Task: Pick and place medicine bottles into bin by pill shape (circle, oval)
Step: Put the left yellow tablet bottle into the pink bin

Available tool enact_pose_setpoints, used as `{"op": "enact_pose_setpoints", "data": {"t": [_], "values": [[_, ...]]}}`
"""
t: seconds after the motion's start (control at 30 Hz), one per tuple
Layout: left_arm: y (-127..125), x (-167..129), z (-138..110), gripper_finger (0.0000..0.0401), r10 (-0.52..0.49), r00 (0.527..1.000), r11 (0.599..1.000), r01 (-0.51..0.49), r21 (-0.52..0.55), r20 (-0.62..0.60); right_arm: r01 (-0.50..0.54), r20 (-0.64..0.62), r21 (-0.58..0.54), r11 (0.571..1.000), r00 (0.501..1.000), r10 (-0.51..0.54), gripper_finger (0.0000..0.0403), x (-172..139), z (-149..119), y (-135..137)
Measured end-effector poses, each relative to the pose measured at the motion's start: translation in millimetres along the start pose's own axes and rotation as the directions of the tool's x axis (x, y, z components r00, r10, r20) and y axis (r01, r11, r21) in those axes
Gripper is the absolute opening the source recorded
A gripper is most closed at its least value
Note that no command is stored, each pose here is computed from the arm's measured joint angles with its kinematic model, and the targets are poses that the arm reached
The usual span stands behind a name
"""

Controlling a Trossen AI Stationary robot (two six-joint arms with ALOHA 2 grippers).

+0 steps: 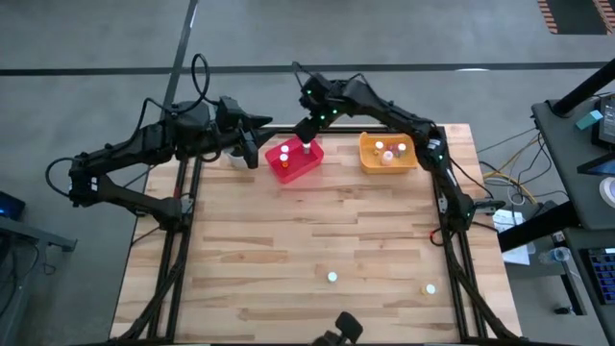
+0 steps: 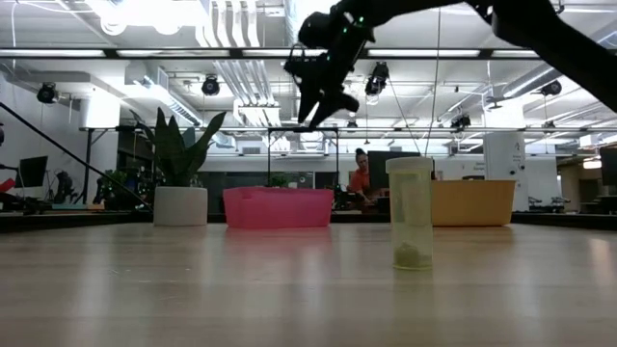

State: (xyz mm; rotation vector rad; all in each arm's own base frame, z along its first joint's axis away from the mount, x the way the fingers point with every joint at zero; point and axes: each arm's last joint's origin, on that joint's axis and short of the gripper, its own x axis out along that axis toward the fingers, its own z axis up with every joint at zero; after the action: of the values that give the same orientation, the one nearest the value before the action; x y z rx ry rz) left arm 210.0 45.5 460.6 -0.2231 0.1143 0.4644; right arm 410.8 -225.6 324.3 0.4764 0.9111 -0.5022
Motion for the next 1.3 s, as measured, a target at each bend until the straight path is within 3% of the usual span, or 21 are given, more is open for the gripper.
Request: {"op": "enact_pose_setpoints", "data": {"t": [0.47,0.67,0.83,0.9,1.07,1.3], "values": [[0,0,0,0.0156,0.0,1.0,1.0,0.0,-0.021,0.0,-0.027,0.091,0.011,1.0,0.996,0.026,0.0133,-66,-2,9],[0,0,0,0.0156,0.0,1.0,1.0,0.0,-0.021,0.0,-0.022,0.092,0.014,1.0,0.996,0.02,0.0127,-76,-4,9],[0,0,0,0.0156,0.0,1.0,1.0,0.0,-0.02,0.0,-0.013,0.076,0.085,0.996,0.997,0.007,0.0119,-76,-6,10],[0,0,0,0.0156,0.0,1.0,1.0,0.0,-0.02,0.0,-0.027,0.043,0.065,0.998,0.999,0.024,0.0114,-75,-9,12],[0,0,0,0.0156,0.0,1.0,1.0,0.0,-0.013,0.0,-0.177,-0.083,0.02,0.984,0.98,0.178,0.0102,-85,-24,28],[0,0,-1,0.0156,0.0,1.0,1.0,0.0,0.016,-0.003,-0.166,-0.297,0.002,0.986,0.941,0.159,0.0086,-113,-59,53]]}}
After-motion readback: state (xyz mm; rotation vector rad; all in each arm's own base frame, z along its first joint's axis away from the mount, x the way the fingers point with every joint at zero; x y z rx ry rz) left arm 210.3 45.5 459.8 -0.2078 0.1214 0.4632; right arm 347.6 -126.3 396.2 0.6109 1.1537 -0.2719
